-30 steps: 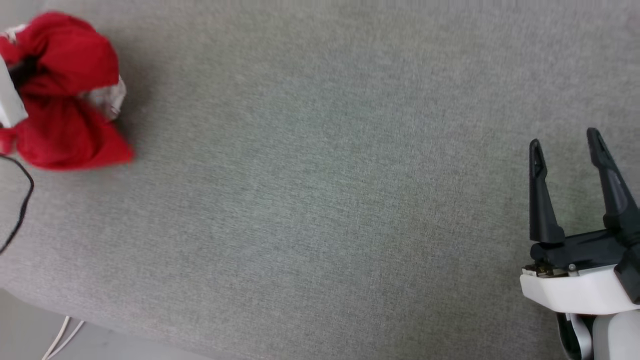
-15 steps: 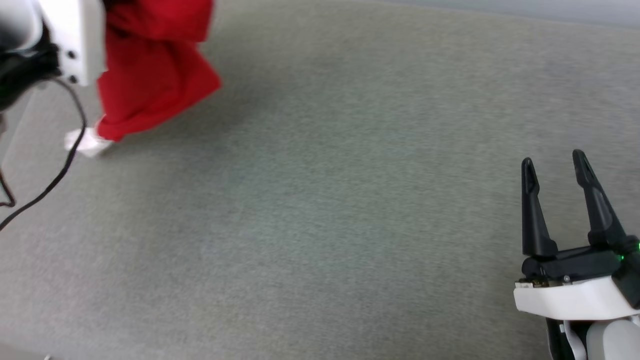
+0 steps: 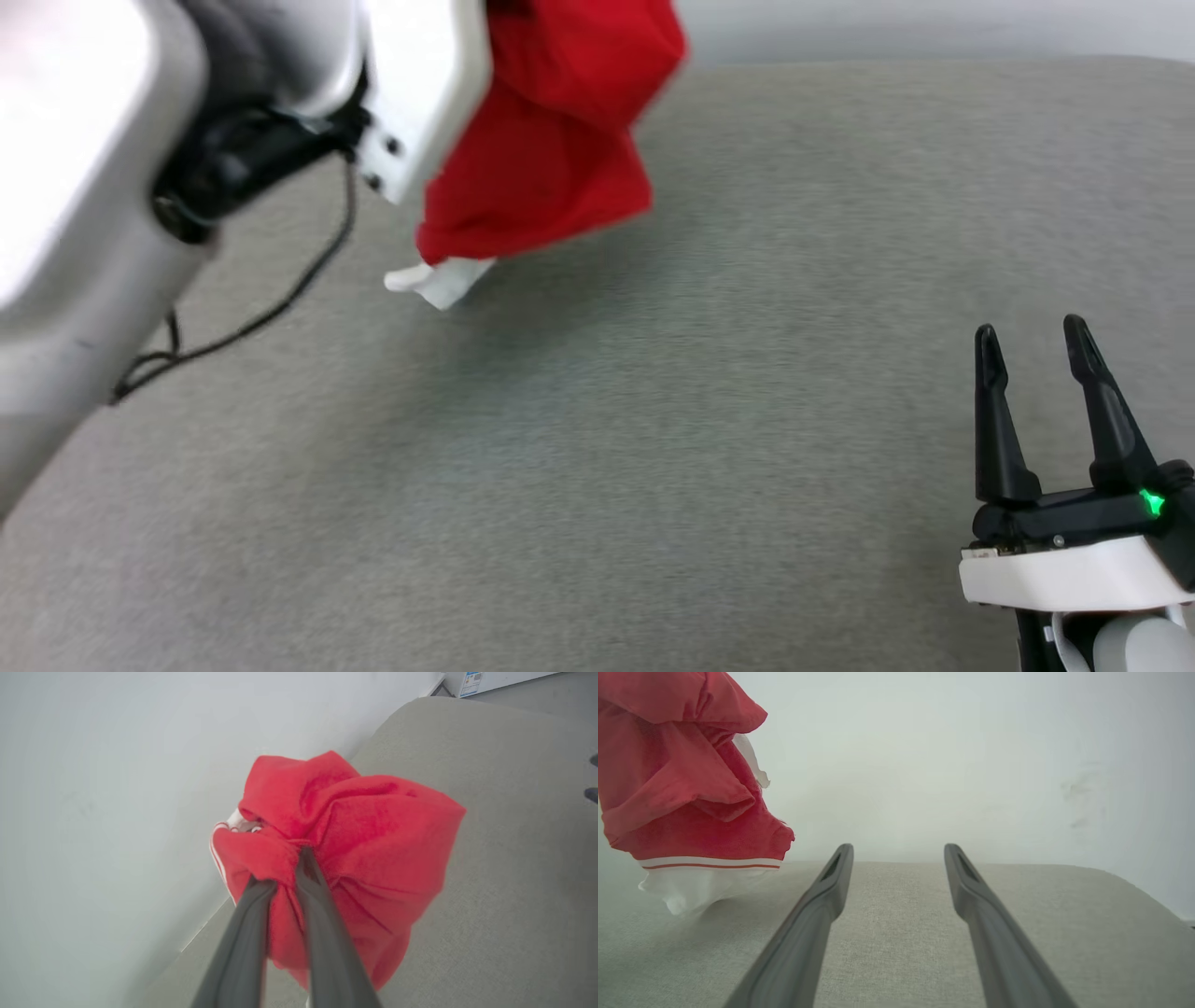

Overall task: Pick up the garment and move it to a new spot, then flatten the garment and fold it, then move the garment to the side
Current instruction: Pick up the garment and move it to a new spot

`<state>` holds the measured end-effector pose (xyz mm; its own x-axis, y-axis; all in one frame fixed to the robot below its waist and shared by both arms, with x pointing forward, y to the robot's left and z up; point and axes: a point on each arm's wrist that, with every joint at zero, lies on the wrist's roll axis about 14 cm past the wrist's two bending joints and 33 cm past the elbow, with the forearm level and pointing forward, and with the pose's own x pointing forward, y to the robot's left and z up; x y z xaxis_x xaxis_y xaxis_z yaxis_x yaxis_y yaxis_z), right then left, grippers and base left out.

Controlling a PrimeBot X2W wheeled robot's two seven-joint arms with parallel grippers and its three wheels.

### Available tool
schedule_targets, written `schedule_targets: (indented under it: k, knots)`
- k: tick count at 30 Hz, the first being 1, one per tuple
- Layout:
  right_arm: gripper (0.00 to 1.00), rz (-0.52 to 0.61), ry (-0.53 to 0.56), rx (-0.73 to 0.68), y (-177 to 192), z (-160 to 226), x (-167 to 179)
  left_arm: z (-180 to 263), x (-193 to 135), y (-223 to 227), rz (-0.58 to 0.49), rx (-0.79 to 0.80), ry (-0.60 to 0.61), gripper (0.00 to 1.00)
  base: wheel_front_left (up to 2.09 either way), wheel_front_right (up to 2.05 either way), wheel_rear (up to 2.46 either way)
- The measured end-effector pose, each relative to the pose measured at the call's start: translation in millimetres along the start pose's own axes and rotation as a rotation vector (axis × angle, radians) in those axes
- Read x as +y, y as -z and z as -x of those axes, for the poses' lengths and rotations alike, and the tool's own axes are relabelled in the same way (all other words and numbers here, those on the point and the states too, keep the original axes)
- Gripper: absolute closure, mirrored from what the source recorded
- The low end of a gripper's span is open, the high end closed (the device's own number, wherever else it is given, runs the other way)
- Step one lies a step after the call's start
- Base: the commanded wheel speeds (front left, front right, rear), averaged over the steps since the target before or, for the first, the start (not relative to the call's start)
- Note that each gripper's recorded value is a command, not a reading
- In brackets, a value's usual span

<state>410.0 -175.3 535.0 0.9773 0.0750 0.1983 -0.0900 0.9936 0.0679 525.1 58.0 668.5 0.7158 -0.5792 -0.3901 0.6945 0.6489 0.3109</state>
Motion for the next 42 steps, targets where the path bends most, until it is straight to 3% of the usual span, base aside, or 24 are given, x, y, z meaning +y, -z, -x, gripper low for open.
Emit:
schedule_targets:
  k: [6, 16, 27, 33, 34, 38, 42]
  knots:
    - [0.00, 0.021, 0.080, -0.002, -9, 20, -25, -33, -67, -10, -0.038, -0.042, 0.194, 1.00, 0.00, 0.00, 0.00]
    - [0.00, 0.037, 0.133, 0.022, -5, 29, -42, -73, -188, 77, 0.087, 0.091, 0.512, 1.00, 0.00, 0.00, 0.00]
    - [0.00, 0.042, 0.147, 0.060, 10, 24, -48, -72, -274, 169, 0.260, 0.273, 0.663, 1.00, 0.00, 0.00, 0.00]
    - [0.00, 0.037, 0.135, 0.065, 14, 19, -45, -60, -297, 190, 0.265, 0.333, 0.692, 1.00, 0.00, 0.00, 0.00]
    - [0.00, 0.036, 0.132, 0.062, 13, 18, -44, -60, -296, 189, 0.265, 0.321, 0.685, 0.00, 0.00, 0.00, 0.00]
    - [0.00, 0.038, 0.124, 0.051, 10, 18, -42, -65, -288, 171, 0.266, 0.188, 0.632, 0.00, 0.00, 0.00, 0.00]
    - [0.00, 0.034, 0.117, 0.047, 7, 21, -39, -75, -260, 124, 0.259, -0.058, 0.521, 0.00, 0.00, 0.00, 0.00]
